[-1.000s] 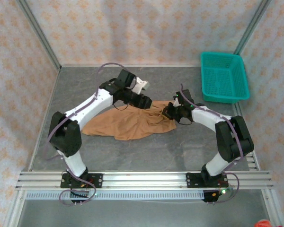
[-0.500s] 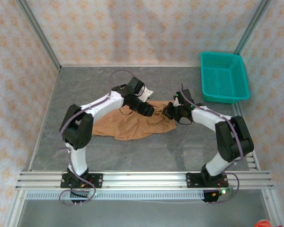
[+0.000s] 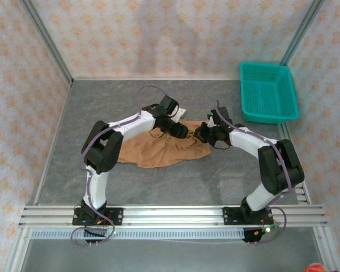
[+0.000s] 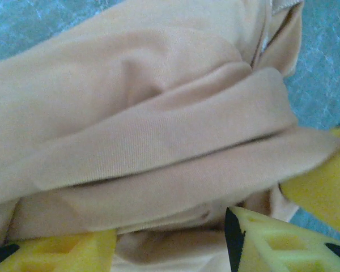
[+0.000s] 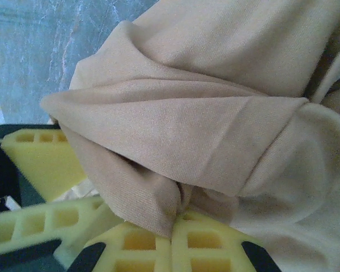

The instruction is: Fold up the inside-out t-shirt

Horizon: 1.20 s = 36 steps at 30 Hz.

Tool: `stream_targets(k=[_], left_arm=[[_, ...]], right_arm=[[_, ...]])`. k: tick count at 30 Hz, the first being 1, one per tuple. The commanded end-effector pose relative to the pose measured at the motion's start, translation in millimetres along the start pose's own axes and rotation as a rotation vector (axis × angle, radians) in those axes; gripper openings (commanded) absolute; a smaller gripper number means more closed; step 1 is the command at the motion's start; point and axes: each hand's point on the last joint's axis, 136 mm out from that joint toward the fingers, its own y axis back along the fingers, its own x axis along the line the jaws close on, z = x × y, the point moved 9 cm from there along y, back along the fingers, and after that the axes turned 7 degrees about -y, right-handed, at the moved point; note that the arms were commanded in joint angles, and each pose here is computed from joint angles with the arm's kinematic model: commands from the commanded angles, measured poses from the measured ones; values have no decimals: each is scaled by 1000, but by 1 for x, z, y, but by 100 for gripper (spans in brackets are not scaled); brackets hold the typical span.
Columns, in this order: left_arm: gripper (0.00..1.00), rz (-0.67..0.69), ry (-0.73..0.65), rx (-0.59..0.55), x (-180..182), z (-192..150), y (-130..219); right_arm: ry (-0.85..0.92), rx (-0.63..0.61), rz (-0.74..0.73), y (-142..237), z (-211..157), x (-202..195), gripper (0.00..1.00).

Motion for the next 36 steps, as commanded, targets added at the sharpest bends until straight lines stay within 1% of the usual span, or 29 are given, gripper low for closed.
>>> stream_targets(k=[1, 2, 3, 4, 6, 7, 10, 14, 16, 17, 18, 21, 25, 27, 30, 33, 34, 35, 36], left_arm=[[49, 35, 15, -47, 2, 15, -5], [45, 37, 18, -41, 3, 15, -8], [35, 41, 18, -35, 4, 15, -10], [23, 49, 15, -30, 4, 14, -11], [2, 55, 9, -17, 4, 12, -10], [0, 57, 2, -9, 3, 12, -7], [0, 55, -14, -19, -4, 16, 15], [0, -2, 16, -95, -15, 33, 61], [0, -61, 59, -134, -16, 39, 79], [0, -105, 67, -180, -23, 44, 98], [0, -157, 91, -212, -25, 46, 107], [0, -321, 154, -290, -28, 51, 125], [0, -464, 205, -345, -29, 51, 132], [0, -487, 219, -343, -28, 47, 129], [0, -456, 228, -289, -22, 36, 116], [0, -376, 208, -217, -15, 24, 101], [7, -351, 194, -203, -14, 21, 98], [21, -321, 187, -185, -14, 17, 94], [29, -307, 174, -166, -15, 13, 90]], right_arm=[[16, 3, 32, 1, -4, 6, 0], [16, 5, 31, 1, -5, 5, 0], [16, 2, 31, 1, -5, 5, 0], [15, 3, 25, 1, -6, 4, 0], [11, -3, 15, 2, -6, 1, 0], [7, -8, 8, 2, -6, -1, 0], [-8, -19, -8, 1, -3, -7, 0], [-25, -40, -58, -2, 4, -17, 0], [-23, -47, -94, -7, 6, -21, 0], [-25, -47, -111, -10, 7, -24, 0], [-29, -43, -128, -14, 8, -27, 0], [-41, -29, -161, -24, 10, -33, 0], [-43, -25, -177, -29, 9, -35, 0], [-38, -22, -170, -26, 8, -30, 0], [-8, -38, -144, -11, 6, -15, 0], [21, -58, -96, 5, 6, 1, 0], [25, -60, -73, 10, 5, 6, 0], [26, -58, -47, 13, 4, 11, 0], [24, -56, -15, 16, 4, 15, 0]])
